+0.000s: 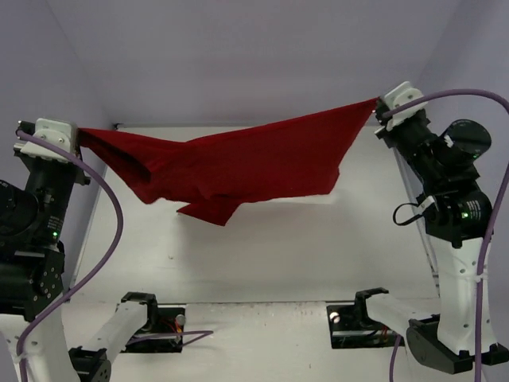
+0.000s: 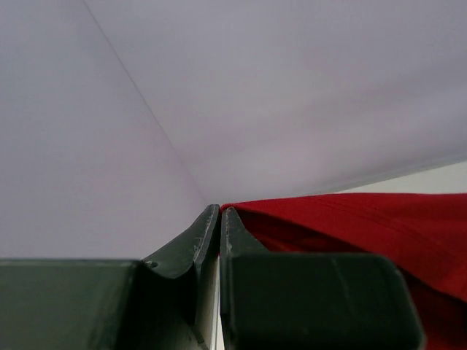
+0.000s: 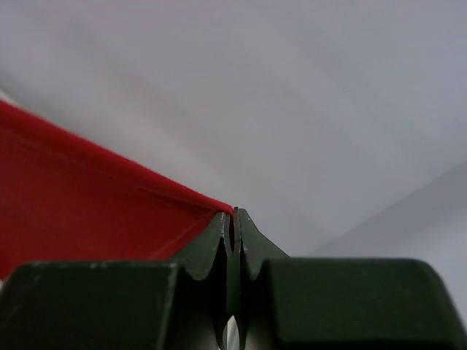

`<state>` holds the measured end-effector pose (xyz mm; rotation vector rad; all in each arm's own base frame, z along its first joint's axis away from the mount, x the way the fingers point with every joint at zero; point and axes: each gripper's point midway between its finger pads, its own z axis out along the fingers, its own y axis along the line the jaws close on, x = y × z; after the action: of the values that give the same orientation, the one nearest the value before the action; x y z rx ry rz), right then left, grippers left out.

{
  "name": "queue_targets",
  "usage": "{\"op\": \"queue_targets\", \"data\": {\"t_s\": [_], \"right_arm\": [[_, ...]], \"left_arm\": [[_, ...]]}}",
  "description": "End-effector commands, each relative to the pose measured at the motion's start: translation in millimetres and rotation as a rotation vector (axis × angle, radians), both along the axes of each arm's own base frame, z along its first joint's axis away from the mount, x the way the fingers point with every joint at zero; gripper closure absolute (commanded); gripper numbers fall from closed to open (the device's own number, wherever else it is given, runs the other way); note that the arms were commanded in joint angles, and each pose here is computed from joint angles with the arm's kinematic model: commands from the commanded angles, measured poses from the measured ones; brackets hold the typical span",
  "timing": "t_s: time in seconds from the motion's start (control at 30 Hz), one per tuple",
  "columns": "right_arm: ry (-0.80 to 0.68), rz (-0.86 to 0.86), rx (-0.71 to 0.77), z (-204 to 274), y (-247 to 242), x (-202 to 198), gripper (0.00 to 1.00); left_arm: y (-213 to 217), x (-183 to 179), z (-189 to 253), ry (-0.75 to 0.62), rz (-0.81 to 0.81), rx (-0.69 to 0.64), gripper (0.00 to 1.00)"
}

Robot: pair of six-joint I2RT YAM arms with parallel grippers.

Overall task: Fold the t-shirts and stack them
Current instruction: Flatten out the tshirt

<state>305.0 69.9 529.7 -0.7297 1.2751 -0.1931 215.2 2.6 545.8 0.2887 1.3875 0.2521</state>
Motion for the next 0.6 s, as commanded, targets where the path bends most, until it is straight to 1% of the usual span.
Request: {"op": "queue_targets", "data": {"t_s": [0.0,0.1,0.2,0.33,0.37,0.43,0.53,0.57], "right_arm": [[-0.239,-0.099,0.142,74,-23,-16,1.00],[-0.296,-0.111,0.164,90,-27,-25,1.00],[-0.270,-0.122,0.162,79,-26,-10,1.00],[-0.246,-0.136,0.167,53,-23,25,1.00],[-0.234,-0.135,0.168,45,-20,39,1.00],[-0.190,-0.144,0.161,19,-16,73,1.00],[-0.136,-0.149,0.165,-14,-11,123,1.00],[-0.128,-0.151,0.170,-21,-11,136,1.00]], "left_arm": [[10,0,45,-0.159,0.054,-0.030,1.00],[11,-6,62,-0.216,0.059,-0.026,1.00],[11,3,66,-0.218,0.062,-0.022,1.00],[3,47,41,-0.134,0.031,-0.028,1.00],[-2,67,26,-0.087,0.016,-0.032,1.00],[-5,92,12,-0.047,0.005,-0.043,1.00],[-15,156,-30,0.063,-0.018,-0.069,1.00],[-17,162,-32,0.065,-0.026,-0.079,1.00]]}}
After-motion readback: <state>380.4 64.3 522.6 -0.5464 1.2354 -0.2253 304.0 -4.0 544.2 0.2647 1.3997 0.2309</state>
